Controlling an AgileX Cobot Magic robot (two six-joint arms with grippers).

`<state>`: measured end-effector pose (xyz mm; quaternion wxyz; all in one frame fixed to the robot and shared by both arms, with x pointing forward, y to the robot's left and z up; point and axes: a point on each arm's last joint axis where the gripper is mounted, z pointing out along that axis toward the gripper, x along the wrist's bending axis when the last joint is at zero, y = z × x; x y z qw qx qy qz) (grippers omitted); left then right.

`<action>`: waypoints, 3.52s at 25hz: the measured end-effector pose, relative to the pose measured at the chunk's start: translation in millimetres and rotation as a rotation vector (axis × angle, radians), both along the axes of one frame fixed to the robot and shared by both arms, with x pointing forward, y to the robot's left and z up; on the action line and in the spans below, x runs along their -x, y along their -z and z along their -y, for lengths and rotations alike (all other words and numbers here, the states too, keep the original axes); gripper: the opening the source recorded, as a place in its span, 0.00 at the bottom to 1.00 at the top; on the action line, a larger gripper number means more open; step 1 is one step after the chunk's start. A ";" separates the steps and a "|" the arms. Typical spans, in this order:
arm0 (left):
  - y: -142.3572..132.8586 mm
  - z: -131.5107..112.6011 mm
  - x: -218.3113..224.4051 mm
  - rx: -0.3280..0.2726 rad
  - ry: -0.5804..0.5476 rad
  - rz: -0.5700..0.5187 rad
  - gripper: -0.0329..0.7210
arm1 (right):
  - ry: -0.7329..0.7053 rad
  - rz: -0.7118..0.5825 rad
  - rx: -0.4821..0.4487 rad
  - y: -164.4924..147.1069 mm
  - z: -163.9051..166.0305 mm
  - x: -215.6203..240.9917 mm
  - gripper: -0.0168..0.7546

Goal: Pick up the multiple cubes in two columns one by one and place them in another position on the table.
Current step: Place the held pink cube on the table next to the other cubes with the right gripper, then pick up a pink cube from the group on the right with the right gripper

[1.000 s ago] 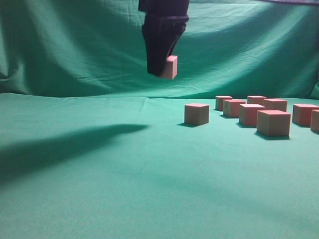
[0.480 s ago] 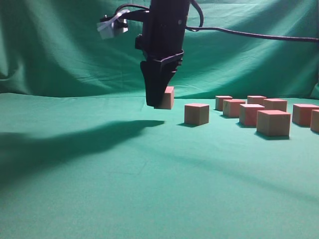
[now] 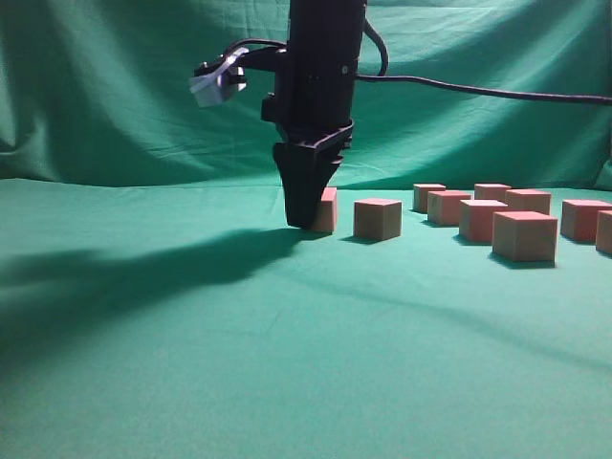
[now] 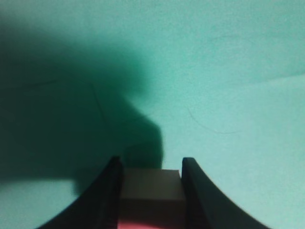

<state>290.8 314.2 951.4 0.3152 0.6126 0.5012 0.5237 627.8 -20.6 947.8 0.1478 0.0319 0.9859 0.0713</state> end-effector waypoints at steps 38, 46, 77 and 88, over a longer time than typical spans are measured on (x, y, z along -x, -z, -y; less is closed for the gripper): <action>0.0 0.0 0.0 0.000 0.000 0.000 0.04 | 0.382 -0.001 -0.099 -124.6 34.1 38.8 0.76; 0.0 0.0 0.0 0.000 0.000 0.000 0.04 | 0.668 0.036 -0.254 -178.2 54.5 62.3 0.76; 0.0 0.0 0.0 0.000 0.000 0.000 0.04 | 1.196 -0.282 -0.315 -20.9 156.1 64.9 0.76; 0.0 0.0 0.0 0.000 0.000 0.000 0.04 | 1.182 -0.308 -0.272 10.5 153.1 56.3 0.43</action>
